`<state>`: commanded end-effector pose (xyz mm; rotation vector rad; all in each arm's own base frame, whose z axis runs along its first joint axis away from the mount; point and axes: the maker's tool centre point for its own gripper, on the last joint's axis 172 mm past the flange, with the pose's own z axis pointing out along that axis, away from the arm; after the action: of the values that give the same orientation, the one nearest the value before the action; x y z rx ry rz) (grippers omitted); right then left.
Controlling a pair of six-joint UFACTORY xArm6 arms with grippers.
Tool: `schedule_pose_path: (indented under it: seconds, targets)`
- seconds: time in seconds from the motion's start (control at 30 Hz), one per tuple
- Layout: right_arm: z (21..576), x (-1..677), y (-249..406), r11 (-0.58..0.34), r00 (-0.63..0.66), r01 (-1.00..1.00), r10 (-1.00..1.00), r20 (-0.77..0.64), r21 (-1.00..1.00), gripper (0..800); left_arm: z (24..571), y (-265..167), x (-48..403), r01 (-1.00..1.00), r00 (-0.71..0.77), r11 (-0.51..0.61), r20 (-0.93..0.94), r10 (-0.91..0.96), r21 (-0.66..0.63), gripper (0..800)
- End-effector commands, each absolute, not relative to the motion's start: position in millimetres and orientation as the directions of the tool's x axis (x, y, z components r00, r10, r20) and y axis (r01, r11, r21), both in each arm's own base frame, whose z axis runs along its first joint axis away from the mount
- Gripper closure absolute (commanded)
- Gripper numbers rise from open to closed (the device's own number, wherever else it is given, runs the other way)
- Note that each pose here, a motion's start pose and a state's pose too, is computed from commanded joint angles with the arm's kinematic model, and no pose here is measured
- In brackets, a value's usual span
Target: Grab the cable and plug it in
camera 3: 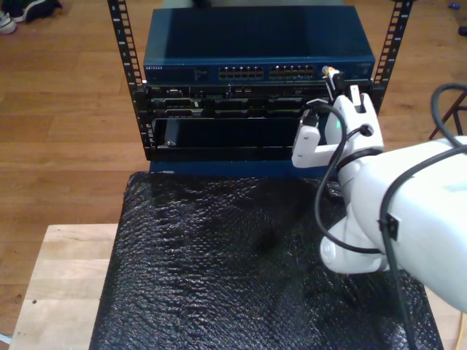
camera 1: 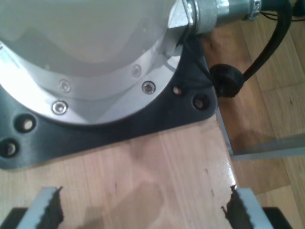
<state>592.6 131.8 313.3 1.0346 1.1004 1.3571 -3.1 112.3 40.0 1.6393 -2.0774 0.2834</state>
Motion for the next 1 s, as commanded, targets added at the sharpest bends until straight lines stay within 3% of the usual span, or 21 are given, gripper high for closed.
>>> schedule_pose_path:
  seconds: [0.4, 1.0]
  targets:
    - [292.2, 603.3, 130.9, -0.058, 0.056, -0.204, 0.996, 0.071, 0.977, 800, 40.0, 112.3, -3.1, -0.956, -0.171, 0.263, 0.484, -0.858, 0.128, 0]
    - [281.9, 632.6, 149.6, -0.093, 0.066, -0.245, 0.991, 0.112, 0.965, 800, 39.8, 111.9, -3.0, -0.956, -0.172, 0.264, 0.486, -0.857, 0.128, 0]
